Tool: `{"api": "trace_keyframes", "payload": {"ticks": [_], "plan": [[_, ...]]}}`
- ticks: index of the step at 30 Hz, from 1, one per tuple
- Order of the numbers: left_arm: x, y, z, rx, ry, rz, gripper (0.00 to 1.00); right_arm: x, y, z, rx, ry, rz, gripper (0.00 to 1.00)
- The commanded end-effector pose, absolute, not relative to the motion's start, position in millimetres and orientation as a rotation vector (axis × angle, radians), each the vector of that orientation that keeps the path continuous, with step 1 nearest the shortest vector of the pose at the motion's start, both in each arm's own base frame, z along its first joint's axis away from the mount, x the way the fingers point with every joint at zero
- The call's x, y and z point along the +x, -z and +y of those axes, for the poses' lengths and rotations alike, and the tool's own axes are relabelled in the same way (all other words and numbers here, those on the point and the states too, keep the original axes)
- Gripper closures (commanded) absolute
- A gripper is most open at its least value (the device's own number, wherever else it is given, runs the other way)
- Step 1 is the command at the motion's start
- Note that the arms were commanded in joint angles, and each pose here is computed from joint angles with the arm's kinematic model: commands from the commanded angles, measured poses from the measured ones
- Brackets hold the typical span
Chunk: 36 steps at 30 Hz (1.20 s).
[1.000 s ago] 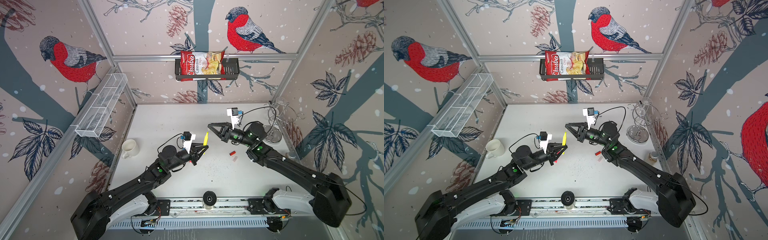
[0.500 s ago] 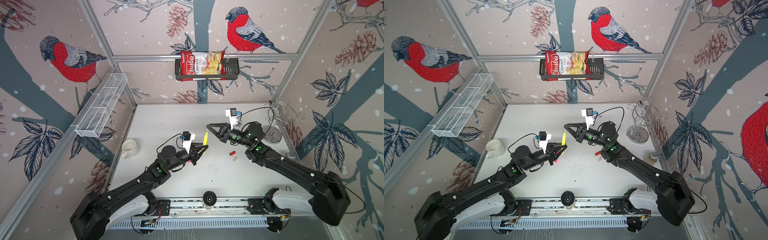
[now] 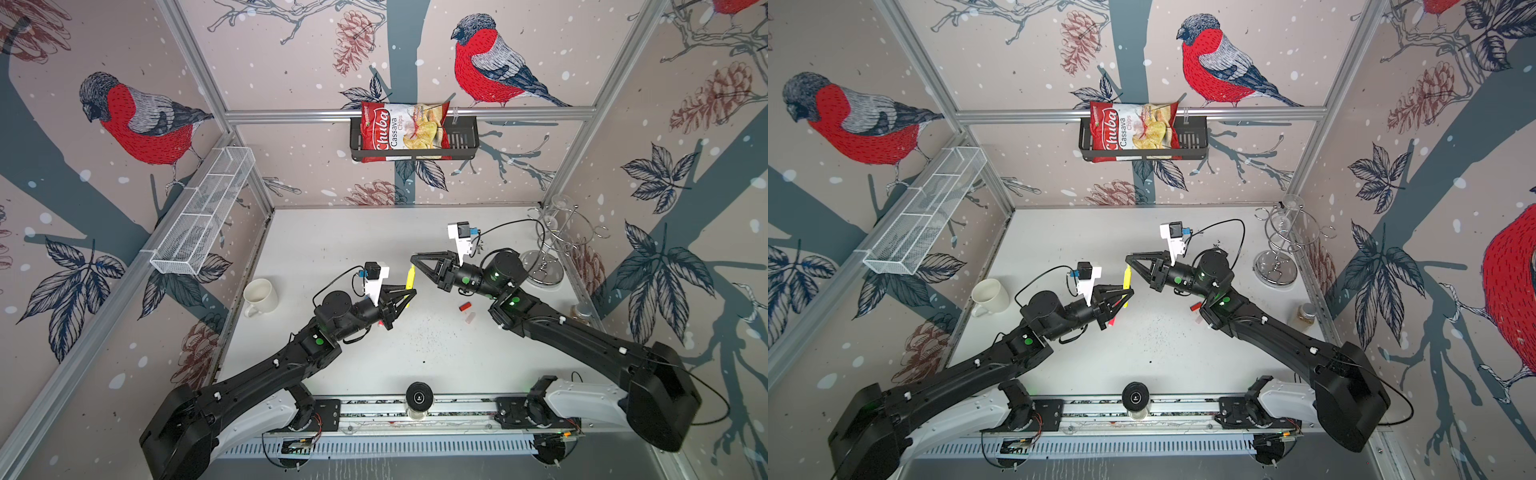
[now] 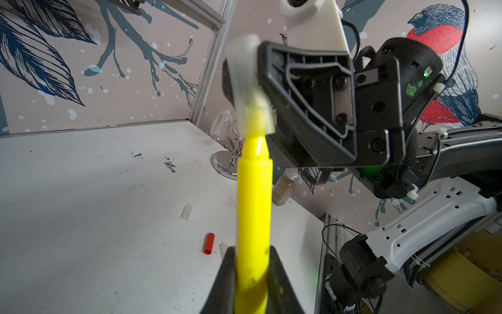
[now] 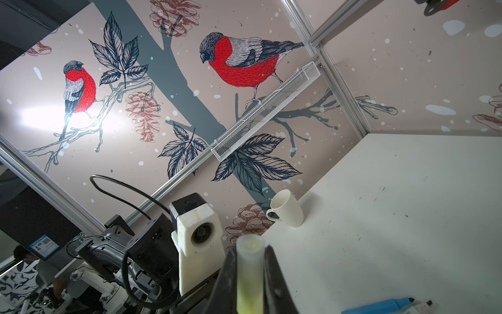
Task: Insert pens into pen caps
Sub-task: Put on the pen cap to the pen.
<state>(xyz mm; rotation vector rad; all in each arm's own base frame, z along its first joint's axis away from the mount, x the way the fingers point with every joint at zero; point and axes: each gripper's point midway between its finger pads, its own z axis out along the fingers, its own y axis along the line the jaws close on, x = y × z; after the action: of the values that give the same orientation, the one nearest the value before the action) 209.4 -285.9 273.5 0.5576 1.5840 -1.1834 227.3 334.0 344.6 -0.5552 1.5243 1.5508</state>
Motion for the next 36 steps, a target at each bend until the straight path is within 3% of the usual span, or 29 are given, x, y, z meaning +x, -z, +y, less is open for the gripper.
{"api": "trace_keyframes", "payload": {"ticks": [1,17,36], "plan": [[215,-305,-284,0.484,1.216,1.489,1.00,226,-347,335,-0.559,-1.533,1.500,1.00],[222,-334,-280,0.391,1.252,1.430,1.00,236,-318,344,-0.510,-1.306,1.618,1.00],[262,-318,-248,0.197,0.951,1.559,1.00,244,-279,365,-0.428,-1.025,1.803,1.00]]}}
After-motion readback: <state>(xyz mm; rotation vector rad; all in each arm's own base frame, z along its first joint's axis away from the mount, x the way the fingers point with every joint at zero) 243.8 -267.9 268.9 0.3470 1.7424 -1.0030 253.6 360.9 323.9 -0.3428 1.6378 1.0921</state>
